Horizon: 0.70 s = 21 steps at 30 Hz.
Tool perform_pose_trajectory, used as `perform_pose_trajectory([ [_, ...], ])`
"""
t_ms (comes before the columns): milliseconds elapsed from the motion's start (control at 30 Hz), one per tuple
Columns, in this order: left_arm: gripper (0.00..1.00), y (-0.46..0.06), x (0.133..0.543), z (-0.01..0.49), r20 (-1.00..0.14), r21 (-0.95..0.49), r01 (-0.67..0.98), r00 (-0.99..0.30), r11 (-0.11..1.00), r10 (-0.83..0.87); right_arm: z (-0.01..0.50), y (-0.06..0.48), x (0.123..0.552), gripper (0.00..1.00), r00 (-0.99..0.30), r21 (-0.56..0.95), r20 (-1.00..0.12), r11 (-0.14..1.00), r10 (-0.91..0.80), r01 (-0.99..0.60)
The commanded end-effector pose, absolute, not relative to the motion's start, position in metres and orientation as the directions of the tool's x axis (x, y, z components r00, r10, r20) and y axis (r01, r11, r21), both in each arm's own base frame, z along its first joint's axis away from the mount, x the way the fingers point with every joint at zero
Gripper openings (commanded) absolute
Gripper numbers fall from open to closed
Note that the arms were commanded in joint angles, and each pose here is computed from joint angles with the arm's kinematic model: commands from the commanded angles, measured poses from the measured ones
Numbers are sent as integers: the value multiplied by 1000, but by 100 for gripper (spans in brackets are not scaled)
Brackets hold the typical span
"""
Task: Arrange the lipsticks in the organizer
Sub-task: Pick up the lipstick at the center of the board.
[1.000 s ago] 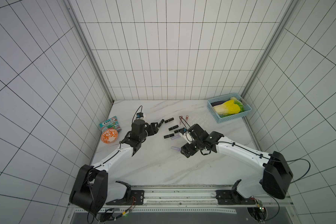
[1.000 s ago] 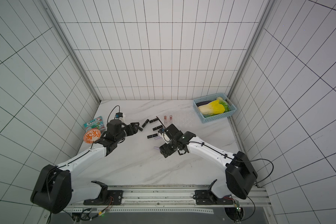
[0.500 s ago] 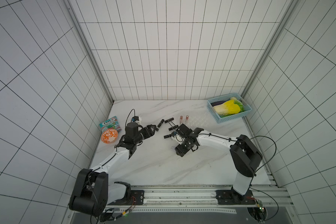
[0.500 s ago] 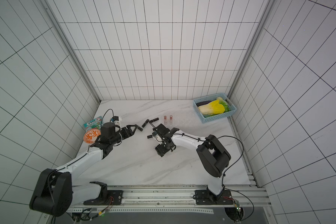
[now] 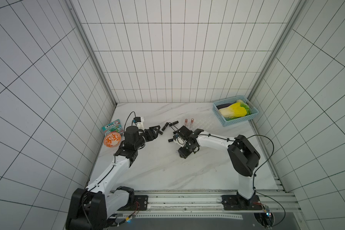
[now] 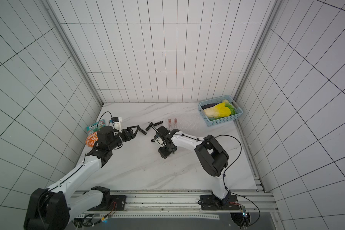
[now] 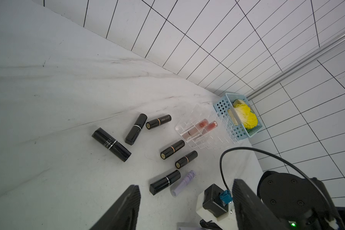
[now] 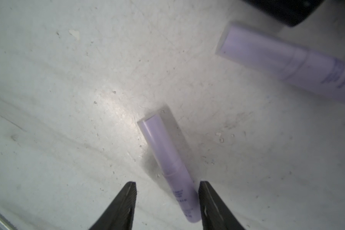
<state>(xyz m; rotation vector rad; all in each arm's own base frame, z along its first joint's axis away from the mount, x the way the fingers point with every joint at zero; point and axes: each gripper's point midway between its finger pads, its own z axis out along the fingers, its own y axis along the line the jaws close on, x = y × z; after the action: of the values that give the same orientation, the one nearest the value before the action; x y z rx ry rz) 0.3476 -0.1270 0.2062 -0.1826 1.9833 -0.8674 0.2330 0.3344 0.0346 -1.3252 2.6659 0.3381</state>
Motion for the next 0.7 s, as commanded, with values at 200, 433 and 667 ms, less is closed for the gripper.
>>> perform_pose_trajectory([
  [200, 70, -132, 336, 204, -709, -632, 258, -573, 730, -411, 17, 318, 228, 31, -636, 93, -110, 629, -764, -771],
  [433, 69, -134, 316, 203, -704, -626, 278, -604, 729, -374, 34, 316, 232, 18, -643, 76, -164, 640, -748, -764],
  [667, 75, -169, 298, 213, -641, -710, 394, -704, 584, -305, 111, 302, 236, 17, -643, 102, -402, 666, -652, -739],
])
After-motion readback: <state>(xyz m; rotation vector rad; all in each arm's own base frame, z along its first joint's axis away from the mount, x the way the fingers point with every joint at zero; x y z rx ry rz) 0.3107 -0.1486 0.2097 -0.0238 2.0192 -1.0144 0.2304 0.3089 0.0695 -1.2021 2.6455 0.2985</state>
